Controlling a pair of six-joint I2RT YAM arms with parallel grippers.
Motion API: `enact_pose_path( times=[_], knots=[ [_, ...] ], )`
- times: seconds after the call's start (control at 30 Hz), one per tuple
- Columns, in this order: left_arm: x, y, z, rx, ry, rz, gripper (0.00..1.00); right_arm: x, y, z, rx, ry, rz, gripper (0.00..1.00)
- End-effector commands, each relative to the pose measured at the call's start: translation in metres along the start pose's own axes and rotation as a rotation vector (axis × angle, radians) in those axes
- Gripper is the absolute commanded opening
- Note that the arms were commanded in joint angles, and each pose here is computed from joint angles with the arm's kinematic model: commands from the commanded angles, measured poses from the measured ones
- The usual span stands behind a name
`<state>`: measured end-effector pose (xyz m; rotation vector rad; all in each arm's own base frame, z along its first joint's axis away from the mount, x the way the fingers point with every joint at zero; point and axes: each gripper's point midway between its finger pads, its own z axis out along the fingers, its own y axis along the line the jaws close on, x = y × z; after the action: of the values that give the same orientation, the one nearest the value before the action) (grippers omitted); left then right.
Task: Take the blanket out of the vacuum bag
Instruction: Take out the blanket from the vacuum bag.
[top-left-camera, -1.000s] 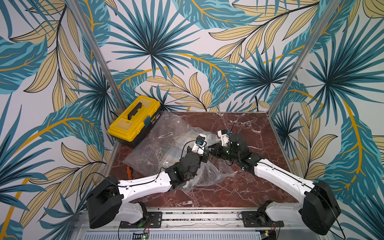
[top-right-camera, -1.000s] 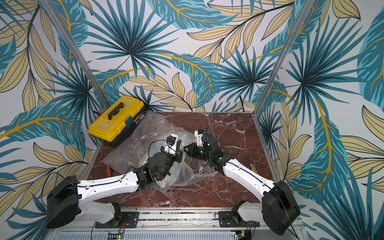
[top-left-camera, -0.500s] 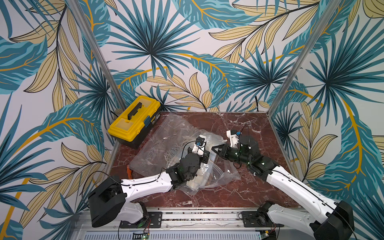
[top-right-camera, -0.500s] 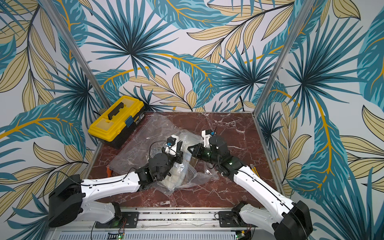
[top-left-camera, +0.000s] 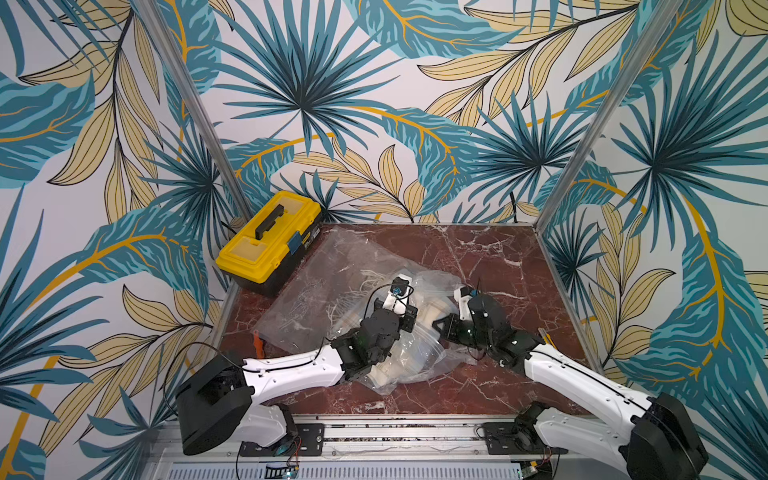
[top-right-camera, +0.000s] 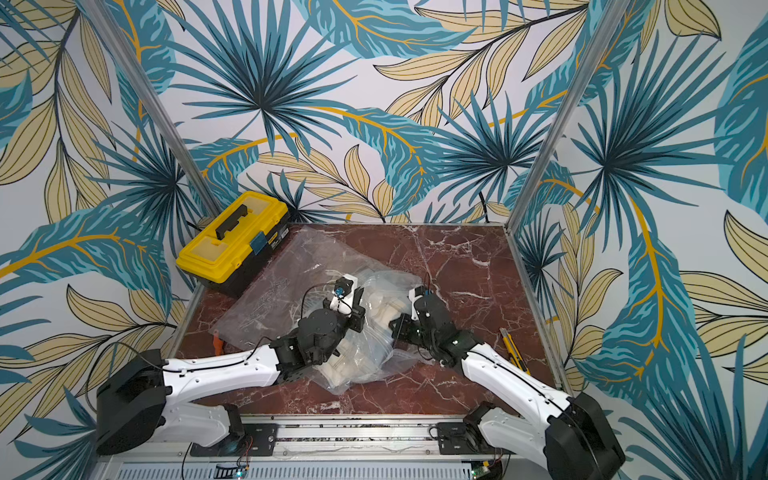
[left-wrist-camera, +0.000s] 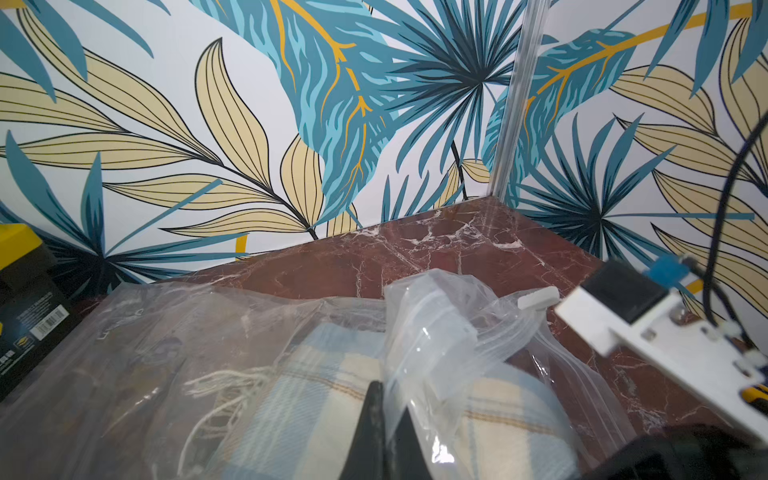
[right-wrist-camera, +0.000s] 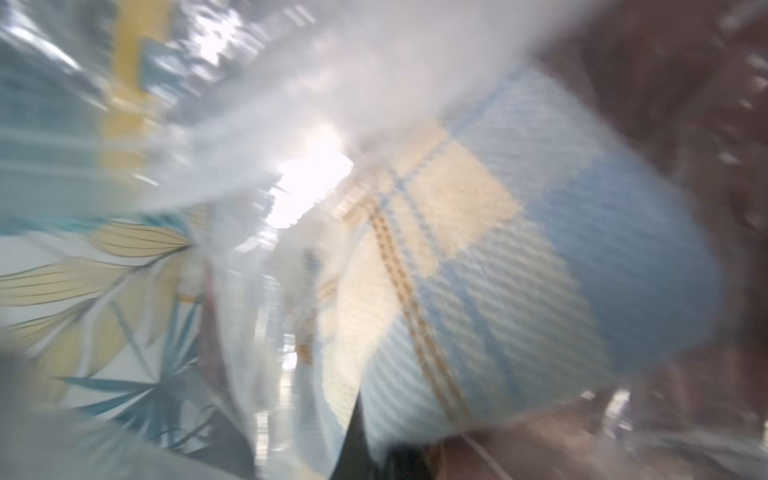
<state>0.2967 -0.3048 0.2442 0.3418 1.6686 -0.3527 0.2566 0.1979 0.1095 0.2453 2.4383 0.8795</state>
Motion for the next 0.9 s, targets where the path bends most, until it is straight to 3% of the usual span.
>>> enact_pose_path(
  times=[0.0,0.13,0.3,0.33,0.57,0.87],
  knots=[
    [0.001,0.007,-0.006,-0.011,0.014,0.008,0.00,0.011,-0.029,0.012,0.053,-0.028,-0.026,0.00],
    [0.001,0.008,-0.006,-0.018,0.016,0.012,0.00,0.011,-0.028,0.019,0.059,-0.010,-0.042,0.00],
    [0.003,0.008,-0.006,-0.016,0.021,0.001,0.00,-0.004,-0.013,0.013,0.053,-0.035,-0.081,0.46],
    [0.003,0.008,-0.006,-0.015,0.023,0.001,0.00,-0.008,-0.011,0.010,0.054,-0.044,-0.090,0.49],
    [0.005,0.008,-0.006,-0.016,0.029,0.002,0.00,-0.014,0.001,0.005,0.065,-0.017,-0.107,0.62],
    [0.008,0.008,-0.006,-0.016,0.038,0.003,0.00,0.002,-0.022,-0.016,0.219,0.075,-0.041,0.65]
  ],
)
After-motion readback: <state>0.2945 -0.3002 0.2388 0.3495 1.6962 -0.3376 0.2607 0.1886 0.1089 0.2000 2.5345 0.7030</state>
